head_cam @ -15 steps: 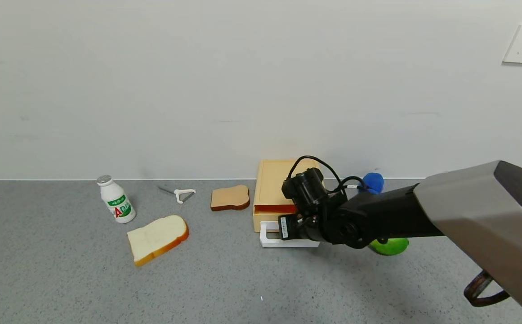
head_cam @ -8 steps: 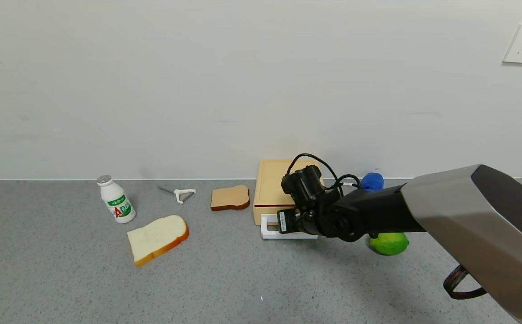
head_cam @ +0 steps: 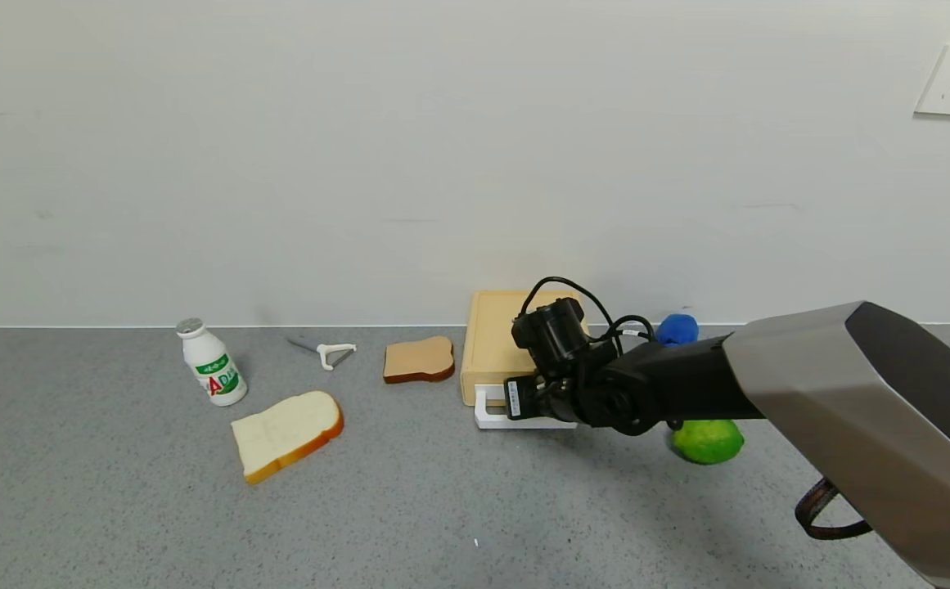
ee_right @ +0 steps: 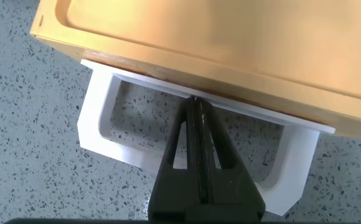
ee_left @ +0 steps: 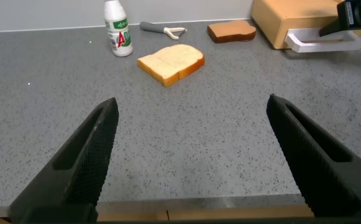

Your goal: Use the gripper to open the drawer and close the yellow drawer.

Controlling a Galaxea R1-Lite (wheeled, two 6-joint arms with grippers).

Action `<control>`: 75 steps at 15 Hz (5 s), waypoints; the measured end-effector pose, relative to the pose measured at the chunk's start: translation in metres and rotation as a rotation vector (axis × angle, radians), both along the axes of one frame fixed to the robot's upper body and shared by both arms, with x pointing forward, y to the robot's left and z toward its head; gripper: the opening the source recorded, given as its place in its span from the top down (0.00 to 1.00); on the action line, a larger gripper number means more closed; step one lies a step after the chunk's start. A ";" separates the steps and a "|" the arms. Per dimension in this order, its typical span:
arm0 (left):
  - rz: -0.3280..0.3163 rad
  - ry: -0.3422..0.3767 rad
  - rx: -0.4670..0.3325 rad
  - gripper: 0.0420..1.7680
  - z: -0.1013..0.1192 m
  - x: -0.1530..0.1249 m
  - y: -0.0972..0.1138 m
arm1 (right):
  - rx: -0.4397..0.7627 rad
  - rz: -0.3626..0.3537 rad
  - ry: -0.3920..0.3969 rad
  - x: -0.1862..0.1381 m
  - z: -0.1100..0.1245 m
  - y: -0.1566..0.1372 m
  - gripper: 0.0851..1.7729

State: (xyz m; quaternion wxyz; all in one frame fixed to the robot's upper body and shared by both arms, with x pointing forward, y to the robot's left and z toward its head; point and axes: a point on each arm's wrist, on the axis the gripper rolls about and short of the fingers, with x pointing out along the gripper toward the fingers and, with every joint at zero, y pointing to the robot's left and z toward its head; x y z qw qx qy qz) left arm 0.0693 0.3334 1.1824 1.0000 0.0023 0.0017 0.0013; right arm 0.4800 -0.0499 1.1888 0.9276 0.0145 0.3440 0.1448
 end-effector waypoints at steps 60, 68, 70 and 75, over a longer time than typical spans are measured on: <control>0.000 0.000 0.000 0.03 0.000 0.000 0.000 | 0.079 -0.430 -0.561 -0.373 0.142 -0.289 0.05; 0.000 0.000 0.000 0.03 0.000 0.000 0.000 | -0.015 -0.538 -0.658 -0.426 0.070 -0.292 0.04; 0.000 0.000 0.000 0.03 0.000 0.000 0.000 | -0.050 -0.490 -0.683 -0.430 0.049 -0.291 0.04; 0.000 0.000 0.000 0.03 0.000 0.000 0.000 | -0.116 -0.421 -0.834 -0.416 0.017 -0.290 0.04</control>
